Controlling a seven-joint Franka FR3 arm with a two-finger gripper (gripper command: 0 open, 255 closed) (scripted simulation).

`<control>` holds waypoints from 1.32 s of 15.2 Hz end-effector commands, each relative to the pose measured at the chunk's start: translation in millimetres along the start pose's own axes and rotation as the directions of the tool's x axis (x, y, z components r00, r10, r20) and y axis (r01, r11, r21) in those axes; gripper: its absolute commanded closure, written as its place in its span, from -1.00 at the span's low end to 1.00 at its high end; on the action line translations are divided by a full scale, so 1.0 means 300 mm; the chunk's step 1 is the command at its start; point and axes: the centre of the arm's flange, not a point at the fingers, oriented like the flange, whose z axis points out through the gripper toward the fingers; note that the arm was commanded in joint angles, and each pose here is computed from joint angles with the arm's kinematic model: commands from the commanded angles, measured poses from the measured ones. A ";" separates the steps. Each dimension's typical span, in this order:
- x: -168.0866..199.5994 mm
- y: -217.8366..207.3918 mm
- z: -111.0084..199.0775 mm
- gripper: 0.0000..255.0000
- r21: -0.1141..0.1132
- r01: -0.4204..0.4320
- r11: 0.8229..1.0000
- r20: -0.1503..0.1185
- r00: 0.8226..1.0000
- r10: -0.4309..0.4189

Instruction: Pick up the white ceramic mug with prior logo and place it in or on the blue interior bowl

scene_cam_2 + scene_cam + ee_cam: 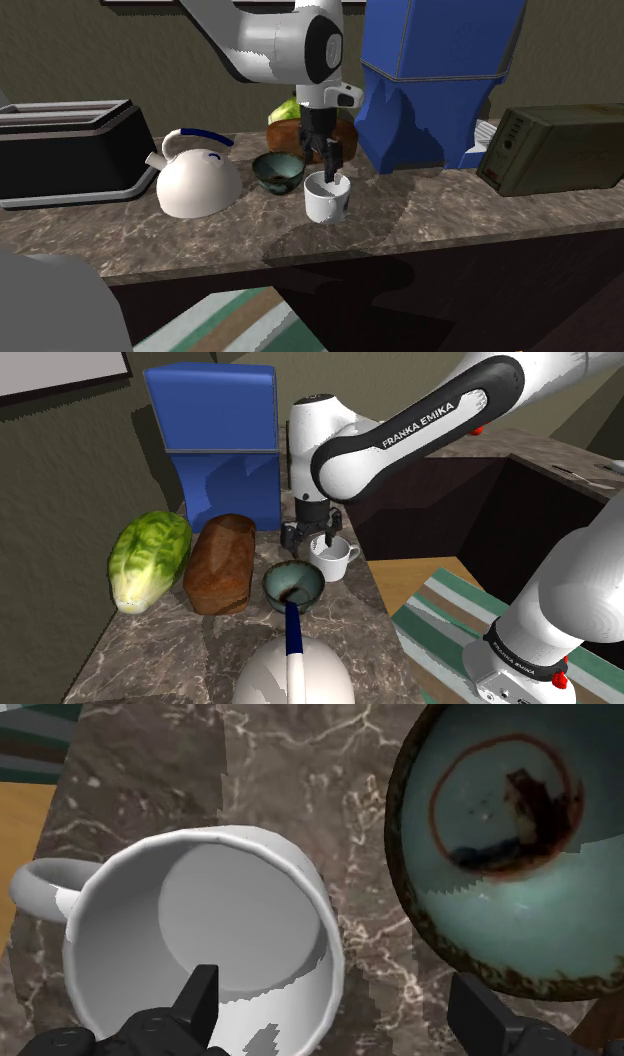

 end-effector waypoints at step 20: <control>-0.014 -0.002 0.048 1.00 -0.010 0.008 1.000 0.017 1.000 -0.007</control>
